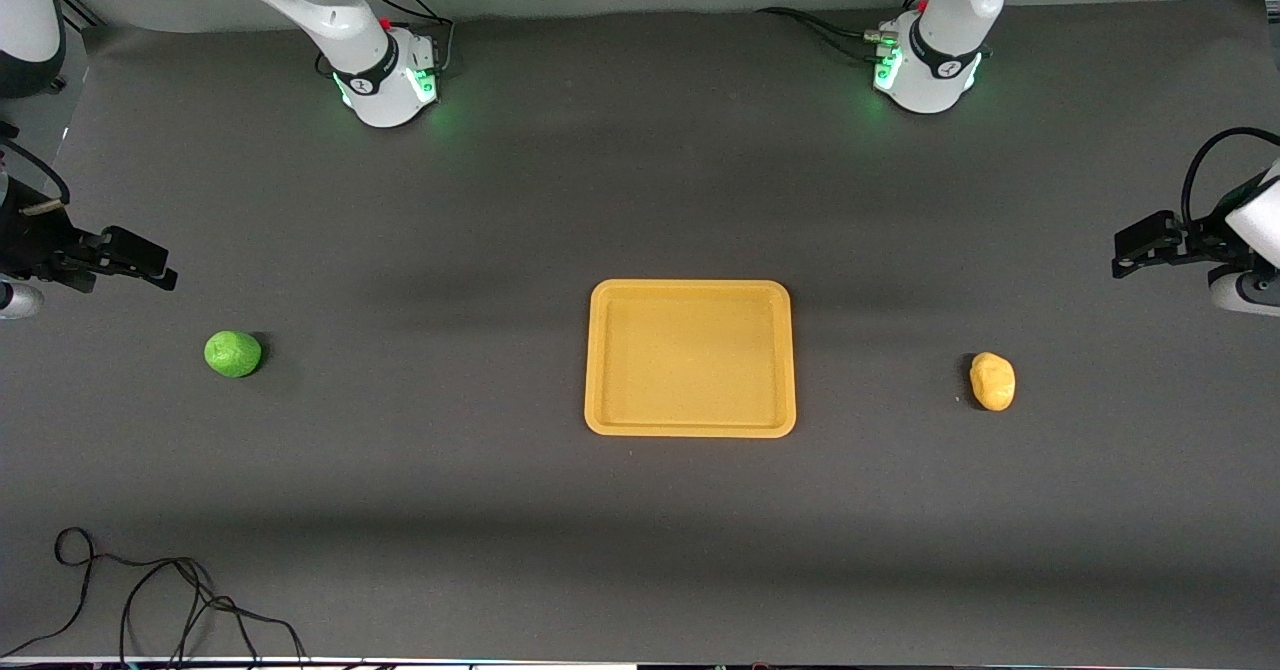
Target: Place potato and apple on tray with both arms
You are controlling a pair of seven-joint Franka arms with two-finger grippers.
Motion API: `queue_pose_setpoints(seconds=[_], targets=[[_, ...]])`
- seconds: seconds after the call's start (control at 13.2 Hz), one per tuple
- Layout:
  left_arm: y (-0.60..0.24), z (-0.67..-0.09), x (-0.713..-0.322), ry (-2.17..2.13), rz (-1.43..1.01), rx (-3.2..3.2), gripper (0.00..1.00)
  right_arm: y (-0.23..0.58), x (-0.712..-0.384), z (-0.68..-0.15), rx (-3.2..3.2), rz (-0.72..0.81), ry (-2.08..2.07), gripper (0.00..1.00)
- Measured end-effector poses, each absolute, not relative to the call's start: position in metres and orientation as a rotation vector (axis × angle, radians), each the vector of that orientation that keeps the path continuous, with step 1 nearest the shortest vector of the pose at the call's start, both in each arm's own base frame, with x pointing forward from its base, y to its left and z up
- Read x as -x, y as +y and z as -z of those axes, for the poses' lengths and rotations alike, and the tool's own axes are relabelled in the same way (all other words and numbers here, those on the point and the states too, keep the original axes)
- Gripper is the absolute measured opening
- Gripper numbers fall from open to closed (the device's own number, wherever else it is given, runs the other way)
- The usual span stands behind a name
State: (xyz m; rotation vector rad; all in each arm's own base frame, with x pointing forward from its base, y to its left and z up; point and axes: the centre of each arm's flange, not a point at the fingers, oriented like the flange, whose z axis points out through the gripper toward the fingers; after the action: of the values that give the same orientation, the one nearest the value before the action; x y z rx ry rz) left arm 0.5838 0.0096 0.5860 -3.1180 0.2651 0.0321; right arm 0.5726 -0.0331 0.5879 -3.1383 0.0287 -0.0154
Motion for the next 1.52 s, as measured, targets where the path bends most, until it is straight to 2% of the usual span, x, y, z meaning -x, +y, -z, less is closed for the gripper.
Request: queue_pose_setpoints(seconds=[0.46,0.76,0.91,1.22,1.52], targets=[[0.009,-0.584,-0.584,0.266,-0.039,3.118,1.0,-0.031,-0.572,-0.588,3.138,0.011,0.024,1.0],[0.016,-0.55,-0.592,0.25,-0.075,3.122,0.99,-0.031,-0.572,-0.587,3.138,-0.001,0.025,1.0],[0.018,-0.505,-0.6,0.247,-0.037,3.121,0.99,-0.032,-0.571,-0.586,3.137,-0.01,0.027,1.0],[0.023,-0.378,-0.617,0.239,-0.02,3.126,1.0,-0.032,-0.571,-0.586,3.137,-0.013,0.029,1.0],[0.024,-0.299,-0.631,0.239,-0.009,3.131,0.97,-0.032,-0.571,-0.586,3.137,-0.014,0.029,1.0]])
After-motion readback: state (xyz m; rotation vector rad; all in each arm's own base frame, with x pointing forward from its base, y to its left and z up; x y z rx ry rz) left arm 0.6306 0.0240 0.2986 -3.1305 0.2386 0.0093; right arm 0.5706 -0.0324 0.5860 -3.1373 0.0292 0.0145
